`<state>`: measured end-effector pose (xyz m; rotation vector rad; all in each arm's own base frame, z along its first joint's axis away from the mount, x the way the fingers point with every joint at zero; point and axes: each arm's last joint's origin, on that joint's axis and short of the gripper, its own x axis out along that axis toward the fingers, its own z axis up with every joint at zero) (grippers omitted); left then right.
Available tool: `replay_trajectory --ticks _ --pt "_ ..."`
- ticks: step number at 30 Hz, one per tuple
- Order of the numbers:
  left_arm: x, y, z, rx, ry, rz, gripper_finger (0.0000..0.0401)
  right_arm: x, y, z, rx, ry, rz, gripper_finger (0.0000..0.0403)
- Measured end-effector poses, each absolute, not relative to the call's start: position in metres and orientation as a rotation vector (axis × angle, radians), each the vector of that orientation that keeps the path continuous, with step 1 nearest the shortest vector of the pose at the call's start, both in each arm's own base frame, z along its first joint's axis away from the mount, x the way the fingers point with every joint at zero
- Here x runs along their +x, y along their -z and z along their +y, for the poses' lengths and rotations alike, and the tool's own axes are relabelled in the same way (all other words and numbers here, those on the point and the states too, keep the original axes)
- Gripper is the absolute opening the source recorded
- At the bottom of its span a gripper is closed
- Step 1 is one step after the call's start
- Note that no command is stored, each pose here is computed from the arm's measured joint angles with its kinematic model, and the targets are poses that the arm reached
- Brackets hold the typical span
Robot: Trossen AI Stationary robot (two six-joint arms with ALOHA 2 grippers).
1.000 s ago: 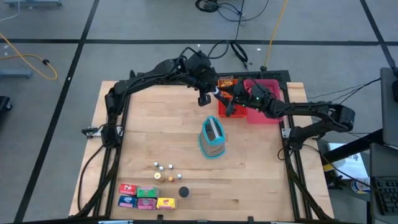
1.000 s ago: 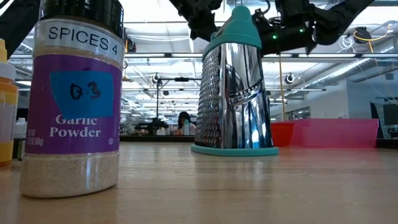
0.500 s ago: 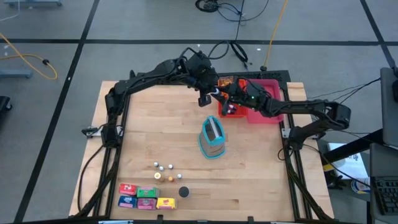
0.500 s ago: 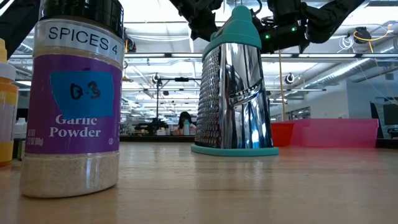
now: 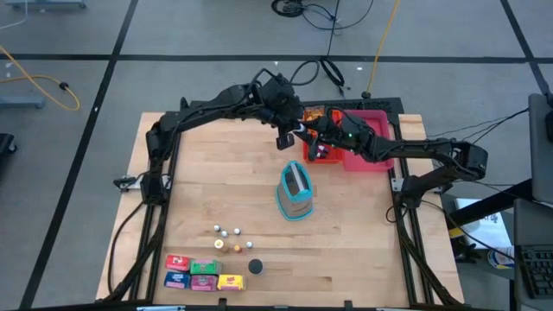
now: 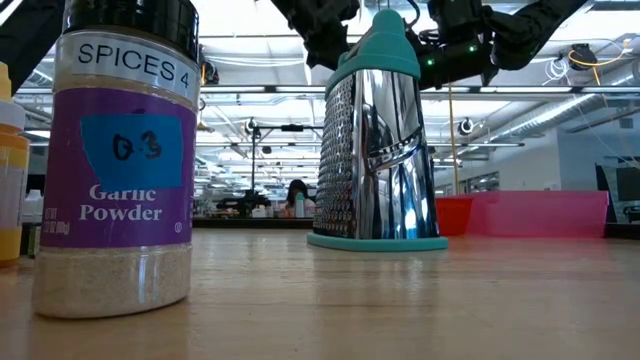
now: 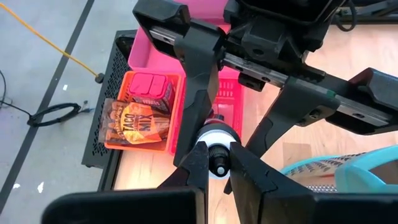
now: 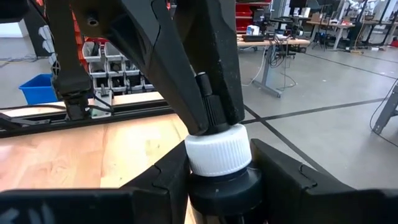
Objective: Pick & Place Kitchen Items
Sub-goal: Put the large black food coloring bottle into the red bin
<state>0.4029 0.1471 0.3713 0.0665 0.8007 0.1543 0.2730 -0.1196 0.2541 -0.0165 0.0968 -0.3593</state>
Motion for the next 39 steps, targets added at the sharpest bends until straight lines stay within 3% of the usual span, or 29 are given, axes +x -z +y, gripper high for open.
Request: replay_trajectory --ticks 10,19,24,39 --pt "0.396 -0.371 0.154 0.029 -0.179 0.828 0.0045 0.268 -0.246 -0.123 0.008 0.38 0.107 0.0138" --pt "0.381 -0.368 0.169 0.041 -0.364 0.941 0.0135 0.255 -0.225 -0.126 0.052 0.411 0.12 0.0138" --pt "0.371 -0.363 0.175 0.004 -0.38 1.025 0.0162 0.245 -0.211 -0.123 0.067 0.414 0.082 0.0138" --pt "0.365 -0.354 0.164 -0.063 -0.264 1.142 0.0134 0.217 -0.178 -0.118 0.116 0.497 0.036 0.0138"
